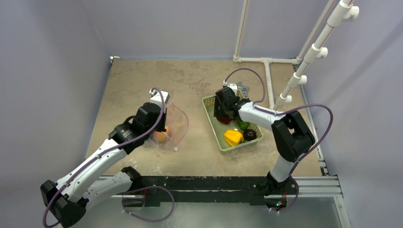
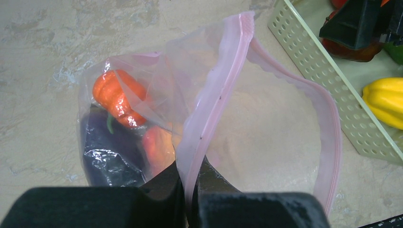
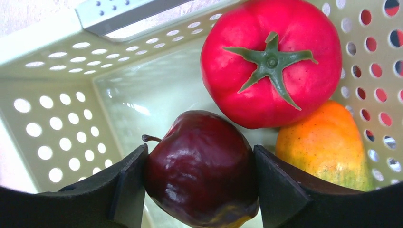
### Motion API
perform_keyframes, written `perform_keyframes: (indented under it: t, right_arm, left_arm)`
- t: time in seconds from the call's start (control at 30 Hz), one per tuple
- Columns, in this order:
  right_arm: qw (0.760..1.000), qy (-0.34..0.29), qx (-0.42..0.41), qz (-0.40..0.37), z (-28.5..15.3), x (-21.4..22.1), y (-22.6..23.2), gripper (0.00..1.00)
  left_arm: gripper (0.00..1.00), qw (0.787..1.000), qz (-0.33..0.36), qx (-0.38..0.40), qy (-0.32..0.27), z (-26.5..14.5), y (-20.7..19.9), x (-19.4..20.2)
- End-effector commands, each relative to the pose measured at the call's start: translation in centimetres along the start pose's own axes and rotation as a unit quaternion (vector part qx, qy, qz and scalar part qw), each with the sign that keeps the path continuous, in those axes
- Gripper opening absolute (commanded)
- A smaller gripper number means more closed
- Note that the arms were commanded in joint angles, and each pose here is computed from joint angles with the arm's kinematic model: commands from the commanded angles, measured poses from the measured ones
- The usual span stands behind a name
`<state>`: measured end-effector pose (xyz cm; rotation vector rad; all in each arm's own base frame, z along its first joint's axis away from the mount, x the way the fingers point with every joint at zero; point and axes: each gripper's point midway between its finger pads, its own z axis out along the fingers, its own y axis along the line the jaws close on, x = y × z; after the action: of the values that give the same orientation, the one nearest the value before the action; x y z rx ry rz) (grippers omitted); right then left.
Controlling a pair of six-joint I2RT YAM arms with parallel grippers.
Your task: Place the food in the zip-top bag and seal the zipper
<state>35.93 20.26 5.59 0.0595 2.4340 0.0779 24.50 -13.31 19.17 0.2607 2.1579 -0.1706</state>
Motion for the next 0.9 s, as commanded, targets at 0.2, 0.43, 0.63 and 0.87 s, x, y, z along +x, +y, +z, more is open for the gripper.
perform_keyframes:
  t: [0.2,0.43,0.63,0.87]
  right_arm:
    - [0.996,-0.065,-0.045,0.036,-4.8,-5.2,1.3,0.32]
    - [0.982,-0.112,-0.148,0.035,-11.1,-9.5,4.3,0.28]
    - [0.956,-0.150,-0.251,0.020,-17.1,-11.4,8.0,0.27]
    - [0.916,-0.165,-0.364,-0.016,-23.7,-10.6,13.9,0.26]
  left_arm:
    - [0.00,1.000,-0.002,0.004,-0.021,0.0,-0.1,-0.8]
    - [0.00,1.000,-0.003,0.004,-0.019,0.1,-0.1,-0.8]
    - [0.00,1.000,-0.004,0.002,-0.019,0.2,-0.1,-0.8]
    - [0.00,1.000,-0.006,0.001,-0.022,0.1,0.0,-0.9]
